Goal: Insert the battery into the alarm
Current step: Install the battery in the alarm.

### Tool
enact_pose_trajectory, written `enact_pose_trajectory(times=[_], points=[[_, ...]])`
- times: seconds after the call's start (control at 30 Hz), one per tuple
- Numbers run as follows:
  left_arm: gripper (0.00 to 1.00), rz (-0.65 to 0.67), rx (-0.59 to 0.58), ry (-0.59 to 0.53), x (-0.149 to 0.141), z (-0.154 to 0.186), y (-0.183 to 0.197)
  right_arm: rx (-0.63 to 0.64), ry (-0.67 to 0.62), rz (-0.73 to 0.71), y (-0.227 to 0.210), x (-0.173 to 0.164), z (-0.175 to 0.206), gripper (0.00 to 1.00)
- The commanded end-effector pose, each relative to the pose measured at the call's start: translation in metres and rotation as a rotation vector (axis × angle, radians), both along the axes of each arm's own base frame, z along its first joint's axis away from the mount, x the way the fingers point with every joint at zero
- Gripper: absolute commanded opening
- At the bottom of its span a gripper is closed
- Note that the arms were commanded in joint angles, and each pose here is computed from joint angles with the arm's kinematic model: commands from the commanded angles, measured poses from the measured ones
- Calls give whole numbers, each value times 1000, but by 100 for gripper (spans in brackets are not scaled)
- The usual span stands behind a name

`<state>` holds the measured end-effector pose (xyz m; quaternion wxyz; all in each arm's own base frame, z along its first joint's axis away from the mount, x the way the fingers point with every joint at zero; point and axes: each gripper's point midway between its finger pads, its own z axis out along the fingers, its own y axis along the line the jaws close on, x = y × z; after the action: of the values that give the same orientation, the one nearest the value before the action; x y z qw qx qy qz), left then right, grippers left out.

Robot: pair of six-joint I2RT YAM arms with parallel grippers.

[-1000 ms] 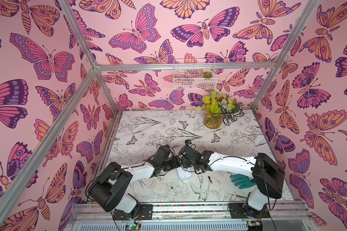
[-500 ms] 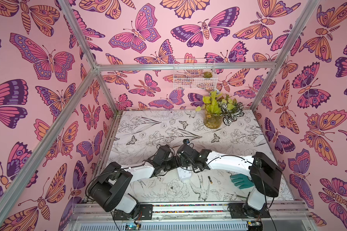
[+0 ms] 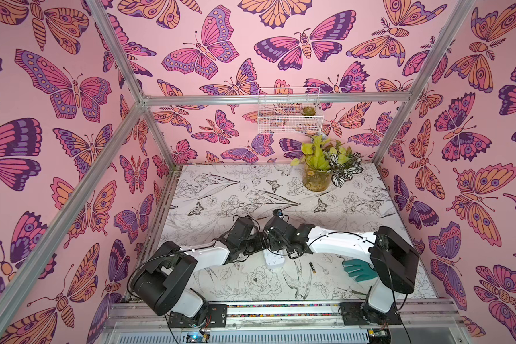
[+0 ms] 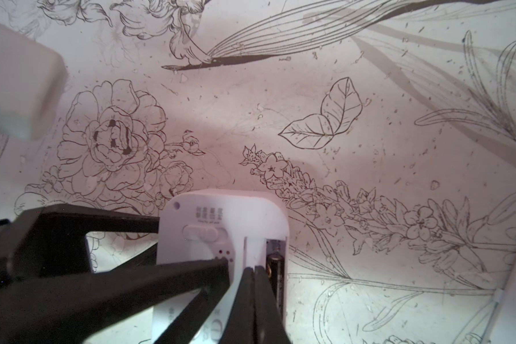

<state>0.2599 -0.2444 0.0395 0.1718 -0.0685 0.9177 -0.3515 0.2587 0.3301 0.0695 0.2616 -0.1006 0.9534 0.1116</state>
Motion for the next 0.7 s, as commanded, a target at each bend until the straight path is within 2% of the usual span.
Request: enact_pose_trajectory(times=[0.0,0.67], points=[[65,19,125,123,-25,-41,26,-47,50,-2,-11,-10,-17,5],[65,30,135,129,-25,-44,28,-47,128,-33,-27,-43,-47,4]])
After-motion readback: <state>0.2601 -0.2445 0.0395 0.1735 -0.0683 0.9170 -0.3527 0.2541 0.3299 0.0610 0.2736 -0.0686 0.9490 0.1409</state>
